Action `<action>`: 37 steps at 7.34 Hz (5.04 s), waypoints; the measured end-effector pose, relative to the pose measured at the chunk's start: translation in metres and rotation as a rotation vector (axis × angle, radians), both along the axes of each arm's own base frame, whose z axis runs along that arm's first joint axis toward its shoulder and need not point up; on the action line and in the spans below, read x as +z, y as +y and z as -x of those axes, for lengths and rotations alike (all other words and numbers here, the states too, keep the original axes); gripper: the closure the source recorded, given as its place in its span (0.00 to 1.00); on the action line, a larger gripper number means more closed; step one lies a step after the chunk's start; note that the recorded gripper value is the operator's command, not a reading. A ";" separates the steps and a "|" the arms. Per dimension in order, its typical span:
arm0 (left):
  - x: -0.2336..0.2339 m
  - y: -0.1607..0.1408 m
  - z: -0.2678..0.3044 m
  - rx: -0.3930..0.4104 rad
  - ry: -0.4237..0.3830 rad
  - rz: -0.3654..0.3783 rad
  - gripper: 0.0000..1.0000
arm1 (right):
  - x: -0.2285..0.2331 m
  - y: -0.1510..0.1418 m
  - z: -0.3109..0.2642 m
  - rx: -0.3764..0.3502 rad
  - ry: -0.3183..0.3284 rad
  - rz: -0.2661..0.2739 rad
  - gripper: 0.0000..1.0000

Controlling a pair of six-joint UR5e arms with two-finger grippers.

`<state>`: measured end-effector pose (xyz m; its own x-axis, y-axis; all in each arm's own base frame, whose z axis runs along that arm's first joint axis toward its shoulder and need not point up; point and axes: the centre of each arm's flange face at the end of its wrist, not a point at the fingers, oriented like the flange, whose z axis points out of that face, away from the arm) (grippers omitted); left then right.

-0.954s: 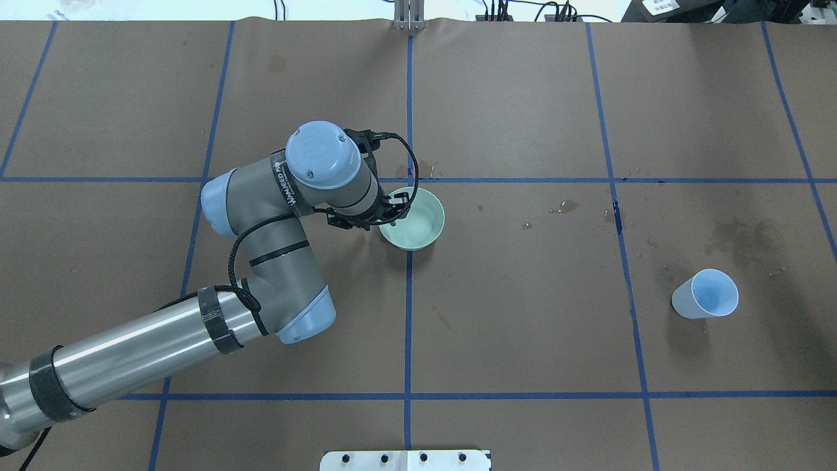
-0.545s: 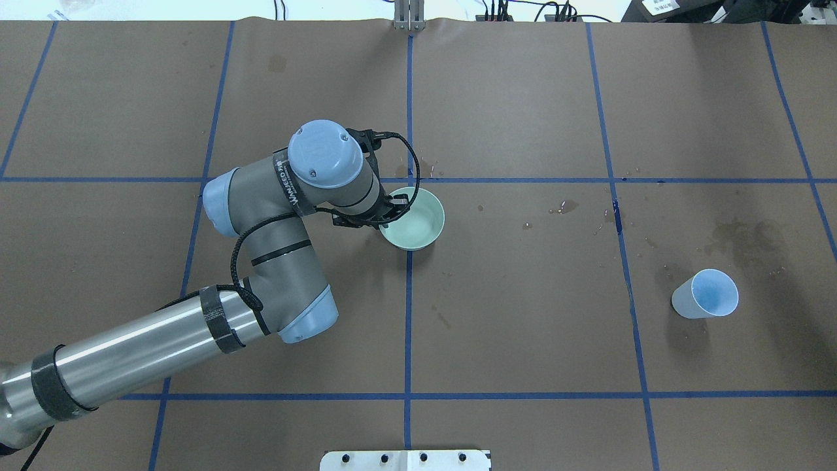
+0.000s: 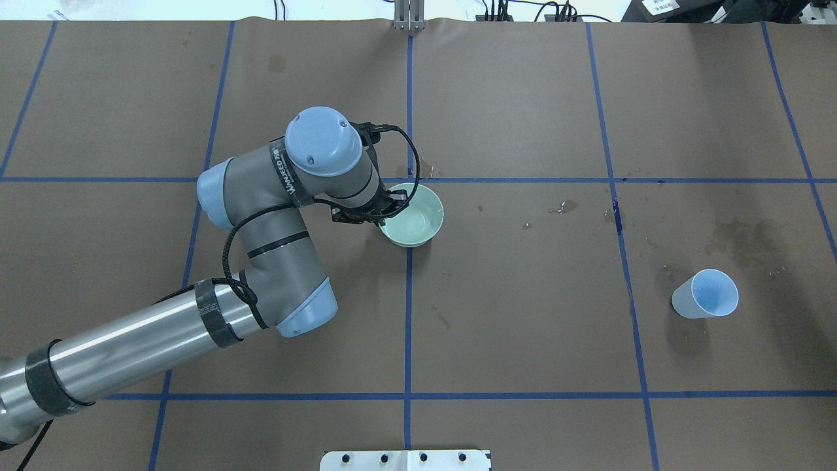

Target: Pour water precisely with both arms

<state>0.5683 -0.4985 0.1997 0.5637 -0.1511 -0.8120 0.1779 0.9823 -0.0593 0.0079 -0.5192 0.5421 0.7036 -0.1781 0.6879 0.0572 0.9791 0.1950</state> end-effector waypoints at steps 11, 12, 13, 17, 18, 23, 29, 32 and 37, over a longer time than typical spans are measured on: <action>0.275 -0.051 0.367 0.118 -0.076 -0.047 1.00 | 0.068 0.030 -0.041 0.008 0.037 0.128 0.00; 0.304 -0.036 0.378 0.122 -0.080 -0.052 1.00 | 0.067 0.029 -0.042 0.009 0.049 0.124 0.00; 0.329 -0.020 0.387 0.121 -0.077 -0.058 1.00 | 0.066 0.028 -0.042 0.010 0.053 0.122 0.00; 0.340 0.021 0.399 0.039 -0.023 -0.013 1.00 | 0.064 0.027 -0.042 0.010 0.057 0.119 0.00; 0.342 0.033 0.396 0.020 0.000 -0.003 1.00 | 0.064 0.027 -0.042 0.010 0.057 0.119 0.00; 0.347 0.127 0.369 0.043 0.029 0.050 1.00 | 0.066 0.027 -0.042 0.009 0.057 0.121 0.00; 0.352 0.149 0.345 0.085 -0.003 0.060 1.00 | 0.071 0.028 -0.042 0.009 0.057 0.131 0.00; 0.354 0.151 0.331 0.101 -0.008 0.072 0.27 | 0.071 0.027 -0.042 0.008 0.057 0.131 0.00; 0.355 0.151 0.325 0.092 -0.028 0.054 0.00 | 0.071 0.027 -0.042 0.007 0.059 0.131 0.00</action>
